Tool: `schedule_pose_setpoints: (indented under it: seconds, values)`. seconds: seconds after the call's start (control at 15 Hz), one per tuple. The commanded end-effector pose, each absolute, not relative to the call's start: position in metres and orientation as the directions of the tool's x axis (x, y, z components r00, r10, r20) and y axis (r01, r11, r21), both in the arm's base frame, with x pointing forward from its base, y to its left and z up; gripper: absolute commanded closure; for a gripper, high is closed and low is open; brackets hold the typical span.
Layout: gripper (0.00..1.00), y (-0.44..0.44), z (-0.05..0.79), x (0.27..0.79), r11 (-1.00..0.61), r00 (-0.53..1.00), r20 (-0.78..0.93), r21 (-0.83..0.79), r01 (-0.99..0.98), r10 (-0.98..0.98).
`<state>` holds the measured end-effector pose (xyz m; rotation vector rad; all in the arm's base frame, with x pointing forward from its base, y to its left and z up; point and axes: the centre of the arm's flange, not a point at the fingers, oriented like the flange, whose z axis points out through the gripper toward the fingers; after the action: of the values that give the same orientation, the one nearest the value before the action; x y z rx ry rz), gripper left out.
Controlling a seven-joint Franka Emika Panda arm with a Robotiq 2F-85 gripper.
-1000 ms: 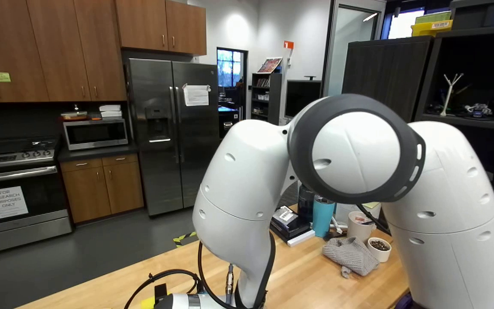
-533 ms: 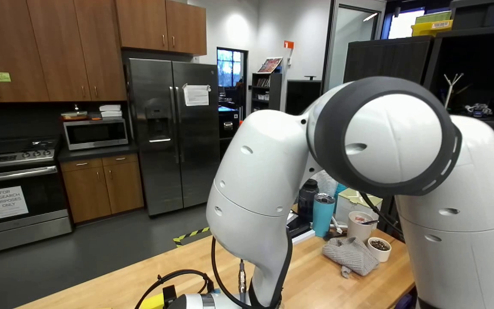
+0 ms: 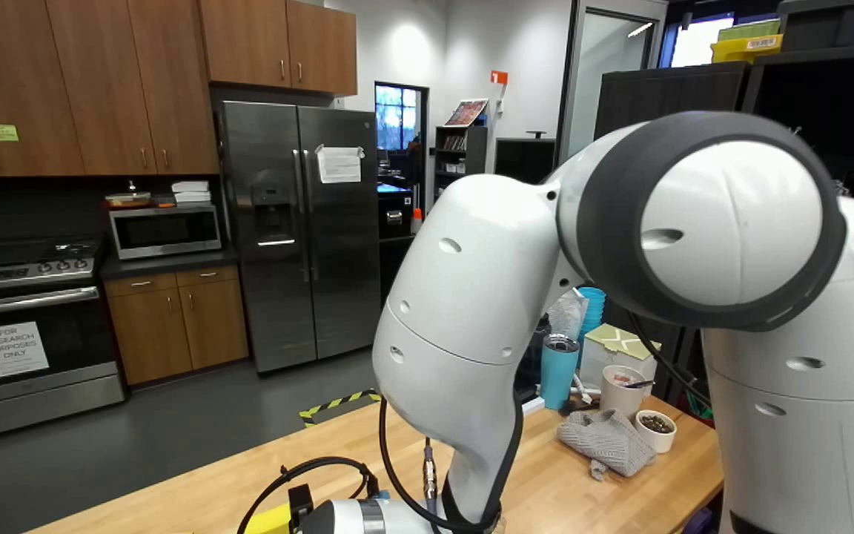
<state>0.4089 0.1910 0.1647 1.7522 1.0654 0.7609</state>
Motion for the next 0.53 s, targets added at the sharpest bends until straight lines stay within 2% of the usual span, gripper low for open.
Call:
schedule_pose_setpoints:
  seconds: [0.0, 0.07, 0.47]
  values:
    - [0.31, 0.1867, 0.1773, 0.4086, -0.195, 0.424, 0.043, 0.926, 0.322, 0.905]
    - [0.36, 0.187, 0.1777, 0.4099, -0.197, 0.423, 0.046, 0.927, 0.32, 0.905]
    - [0.84, 0.1885, 0.18, 0.4174, -0.199, 0.421, 0.056, 0.931, 0.306, 0.906]
